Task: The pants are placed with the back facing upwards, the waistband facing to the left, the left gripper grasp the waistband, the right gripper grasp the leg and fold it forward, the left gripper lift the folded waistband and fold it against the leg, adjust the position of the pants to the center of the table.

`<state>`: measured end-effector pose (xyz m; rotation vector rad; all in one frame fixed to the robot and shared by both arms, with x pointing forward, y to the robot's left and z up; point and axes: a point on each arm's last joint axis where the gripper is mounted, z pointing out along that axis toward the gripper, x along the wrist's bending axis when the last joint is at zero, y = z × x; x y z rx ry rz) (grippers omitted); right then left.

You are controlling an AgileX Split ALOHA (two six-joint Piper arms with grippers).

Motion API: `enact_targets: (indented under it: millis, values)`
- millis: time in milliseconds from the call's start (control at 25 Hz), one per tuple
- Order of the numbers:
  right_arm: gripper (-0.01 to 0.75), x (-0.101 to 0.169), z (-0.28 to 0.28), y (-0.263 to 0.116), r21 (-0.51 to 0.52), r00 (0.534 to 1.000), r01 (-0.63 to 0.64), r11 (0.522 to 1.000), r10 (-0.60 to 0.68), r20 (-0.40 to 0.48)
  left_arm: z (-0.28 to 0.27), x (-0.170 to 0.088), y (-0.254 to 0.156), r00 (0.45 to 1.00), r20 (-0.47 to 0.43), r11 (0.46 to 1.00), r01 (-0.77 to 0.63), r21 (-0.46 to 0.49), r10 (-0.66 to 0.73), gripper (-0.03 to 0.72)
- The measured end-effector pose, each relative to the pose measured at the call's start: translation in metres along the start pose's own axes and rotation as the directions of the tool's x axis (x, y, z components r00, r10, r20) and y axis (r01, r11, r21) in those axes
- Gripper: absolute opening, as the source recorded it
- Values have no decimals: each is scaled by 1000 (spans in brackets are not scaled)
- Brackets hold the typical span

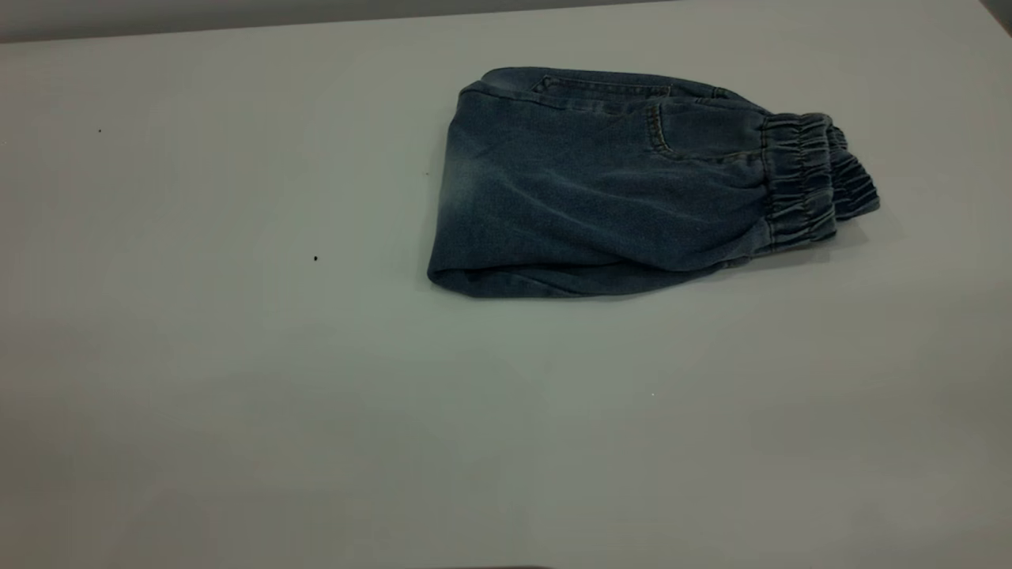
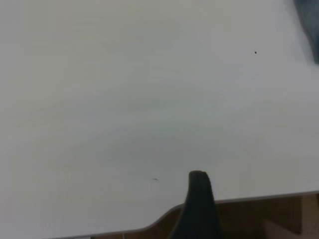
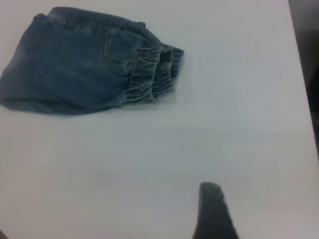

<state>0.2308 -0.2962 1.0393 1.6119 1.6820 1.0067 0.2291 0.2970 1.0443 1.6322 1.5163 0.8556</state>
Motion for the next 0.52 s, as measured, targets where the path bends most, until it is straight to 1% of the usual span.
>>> enact_targets:
  millis: [520]
  values:
    - [388,0,0,0,1,1000,6,1000,-6,-7,0,0,0,1000,1,1000,0,0,0,535]
